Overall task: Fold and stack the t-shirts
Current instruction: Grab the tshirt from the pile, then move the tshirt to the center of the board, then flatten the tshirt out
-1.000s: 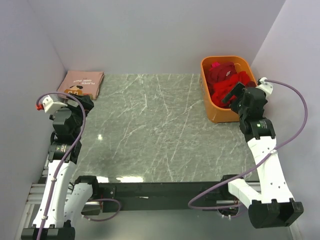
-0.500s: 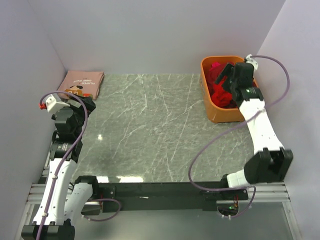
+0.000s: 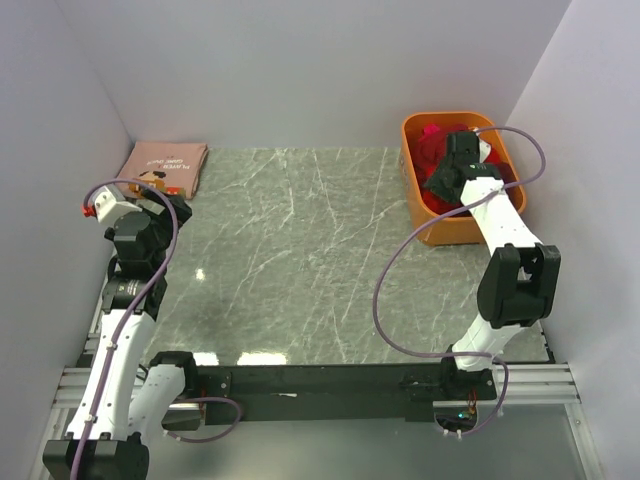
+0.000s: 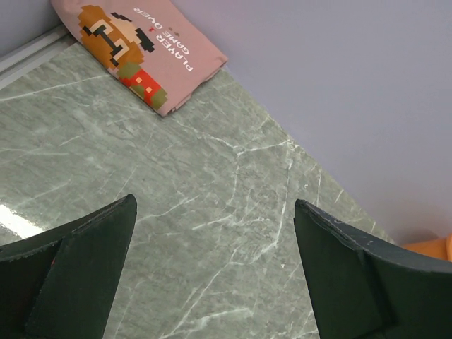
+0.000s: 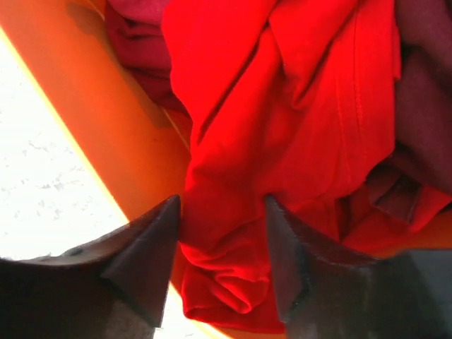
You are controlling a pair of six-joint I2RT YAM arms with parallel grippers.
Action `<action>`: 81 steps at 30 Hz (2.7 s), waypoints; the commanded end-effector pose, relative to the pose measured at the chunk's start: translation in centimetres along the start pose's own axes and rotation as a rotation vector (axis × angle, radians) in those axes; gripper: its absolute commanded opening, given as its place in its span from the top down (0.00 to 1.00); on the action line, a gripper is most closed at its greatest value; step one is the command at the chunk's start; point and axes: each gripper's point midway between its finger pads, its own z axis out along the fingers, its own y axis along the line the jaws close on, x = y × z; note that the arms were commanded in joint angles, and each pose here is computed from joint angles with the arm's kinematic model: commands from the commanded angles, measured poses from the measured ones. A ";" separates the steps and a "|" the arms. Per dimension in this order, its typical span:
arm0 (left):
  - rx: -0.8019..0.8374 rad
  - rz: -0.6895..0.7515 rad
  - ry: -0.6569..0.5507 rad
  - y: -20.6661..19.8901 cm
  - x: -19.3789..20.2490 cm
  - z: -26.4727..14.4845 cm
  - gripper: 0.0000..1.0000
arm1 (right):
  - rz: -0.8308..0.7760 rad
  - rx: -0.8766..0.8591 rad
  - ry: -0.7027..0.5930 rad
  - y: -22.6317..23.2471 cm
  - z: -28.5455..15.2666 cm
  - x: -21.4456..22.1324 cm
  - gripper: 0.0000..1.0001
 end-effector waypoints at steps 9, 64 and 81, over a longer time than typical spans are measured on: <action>-0.020 0.004 -0.053 0.3 -1.3 0.0 0.01 | 0.063 -0.021 -0.140 0.1 -2.9 -3.5 1.00; -0.022 -0.074 0.146 -0.3 3.3 1.7 0.00 | -0.056 -0.652 -0.185 20.6 -13.3 4.0 0.81; -0.210 -0.022 0.776 8.2 23.0 -4.1 0.01 | -0.401 -0.482 -0.004 15.2 -5.9 12.6 0.11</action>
